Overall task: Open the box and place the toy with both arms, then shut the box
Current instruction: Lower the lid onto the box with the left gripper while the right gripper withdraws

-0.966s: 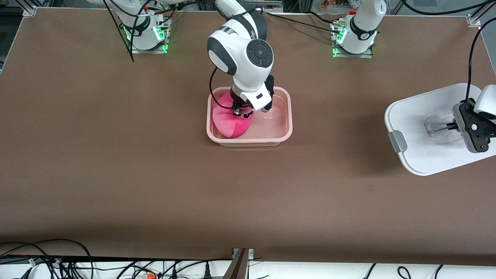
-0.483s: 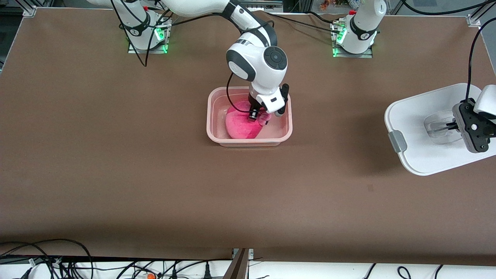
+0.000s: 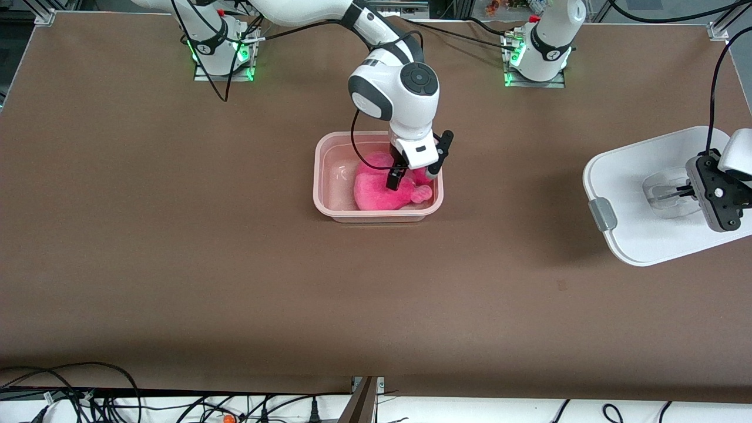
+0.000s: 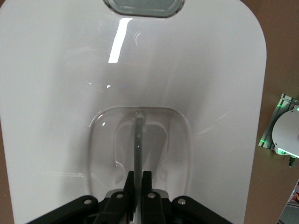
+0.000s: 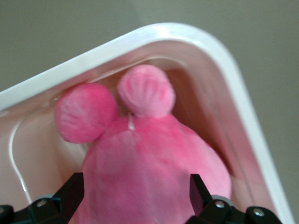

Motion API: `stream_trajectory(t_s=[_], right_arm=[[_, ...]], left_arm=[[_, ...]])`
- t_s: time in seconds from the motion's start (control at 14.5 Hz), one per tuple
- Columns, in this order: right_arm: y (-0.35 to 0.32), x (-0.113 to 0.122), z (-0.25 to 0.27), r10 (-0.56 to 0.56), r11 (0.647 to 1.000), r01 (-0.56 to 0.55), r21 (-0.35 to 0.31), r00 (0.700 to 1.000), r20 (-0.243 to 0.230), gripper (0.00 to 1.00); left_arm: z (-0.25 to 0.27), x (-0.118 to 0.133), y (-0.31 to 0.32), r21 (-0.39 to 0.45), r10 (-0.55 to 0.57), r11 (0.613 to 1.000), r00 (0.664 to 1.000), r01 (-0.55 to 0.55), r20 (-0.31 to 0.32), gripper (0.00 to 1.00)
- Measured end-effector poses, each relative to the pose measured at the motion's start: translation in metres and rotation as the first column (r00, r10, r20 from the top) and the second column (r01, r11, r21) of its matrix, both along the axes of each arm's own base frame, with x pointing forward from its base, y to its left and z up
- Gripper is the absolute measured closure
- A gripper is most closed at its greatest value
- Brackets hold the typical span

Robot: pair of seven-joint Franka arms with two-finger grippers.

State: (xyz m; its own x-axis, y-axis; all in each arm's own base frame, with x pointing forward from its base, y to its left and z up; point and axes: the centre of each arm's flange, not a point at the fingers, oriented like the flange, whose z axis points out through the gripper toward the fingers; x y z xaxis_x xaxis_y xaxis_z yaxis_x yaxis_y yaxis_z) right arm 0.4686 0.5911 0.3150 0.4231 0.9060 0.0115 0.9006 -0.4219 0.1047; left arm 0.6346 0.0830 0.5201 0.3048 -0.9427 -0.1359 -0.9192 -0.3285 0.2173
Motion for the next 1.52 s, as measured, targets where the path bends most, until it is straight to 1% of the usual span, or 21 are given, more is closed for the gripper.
stream_trajectory(t_s=[0.07,0.28,0.34,0.41,0.55,0.69,0.76,0.9,0.97,1.1,1.31,1.52], right_arm=[[-0.008,0.011,0.012,-0.026,1.000,0.026,0.012,1.000,0.001,0.00],[-0.053,0.059,0.069,-0.120,0.991,0.117,0.067,0.992,0.035,0.00],[-0.071,0.072,0.090,-0.152,0.986,0.148,0.081,0.988,0.040,0.00],[-0.089,0.081,0.109,-0.184,0.980,0.181,0.083,0.982,0.029,0.00],[-0.125,0.094,0.142,-0.245,0.967,0.244,0.067,0.969,0.008,0.00],[-0.167,0.108,0.174,-0.318,0.946,0.317,0.064,0.948,0.003,0.00],[-0.191,0.115,0.190,-0.363,0.929,0.362,0.073,0.932,-0.012,0.00],[-0.249,0.125,0.218,-0.457,0.884,0.460,0.085,0.888,-0.048,0.00],[-0.278,0.127,0.230,-0.497,0.862,0.501,0.082,0.866,-0.060,0.00],[-0.331,0.120,0.251,-0.559,0.823,0.564,0.074,0.826,-0.078,0.00],[-0.404,0.096,0.272,-0.630,0.765,0.640,0.078,0.768,-0.117,0.00],[-0.461,0.068,0.279,-0.710,0.683,0.727,0.074,0.684,-0.170,0.00]], left_arm=[[0.000,0.000,0.000,0.000,0.000,1.000,1.000,0.000,-0.001,0.93],[-0.002,-0.002,-0.001,-0.003,-0.001,1.000,1.000,0.001,-0.017,0.93],[-0.002,-0.002,-0.004,-0.004,-0.005,1.000,1.000,0.004,-0.019,0.93],[-0.002,-0.001,-0.008,-0.006,-0.011,1.000,1.000,0.011,-0.020,0.93],[-0.002,0.000,-0.023,-0.015,-0.039,0.999,0.999,0.038,-0.019,0.93],[-0.002,0.003,-0.058,-0.033,-0.098,0.995,0.995,0.098,-0.016,0.93],[-0.002,0.003,-0.082,-0.044,-0.138,0.990,0.990,0.137,-0.015,0.93],[-0.008,0.003,-0.138,-0.062,-0.224,0.973,0.974,0.223,-0.019,0.93],[-0.013,0.002,-0.169,-0.063,-0.255,0.965,0.967,0.253,-0.018,0.93],[-0.026,-0.001,-0.231,-0.054,-0.274,0.960,0.962,0.274,-0.007,0.93],[-0.046,-0.015,-0.321,-0.091,-0.253,0.963,0.967,0.253,0.016,0.93],[-0.064,-0.034,-0.397,-0.098,-0.210,0.972,0.977,0.214,0.045,0.93]])
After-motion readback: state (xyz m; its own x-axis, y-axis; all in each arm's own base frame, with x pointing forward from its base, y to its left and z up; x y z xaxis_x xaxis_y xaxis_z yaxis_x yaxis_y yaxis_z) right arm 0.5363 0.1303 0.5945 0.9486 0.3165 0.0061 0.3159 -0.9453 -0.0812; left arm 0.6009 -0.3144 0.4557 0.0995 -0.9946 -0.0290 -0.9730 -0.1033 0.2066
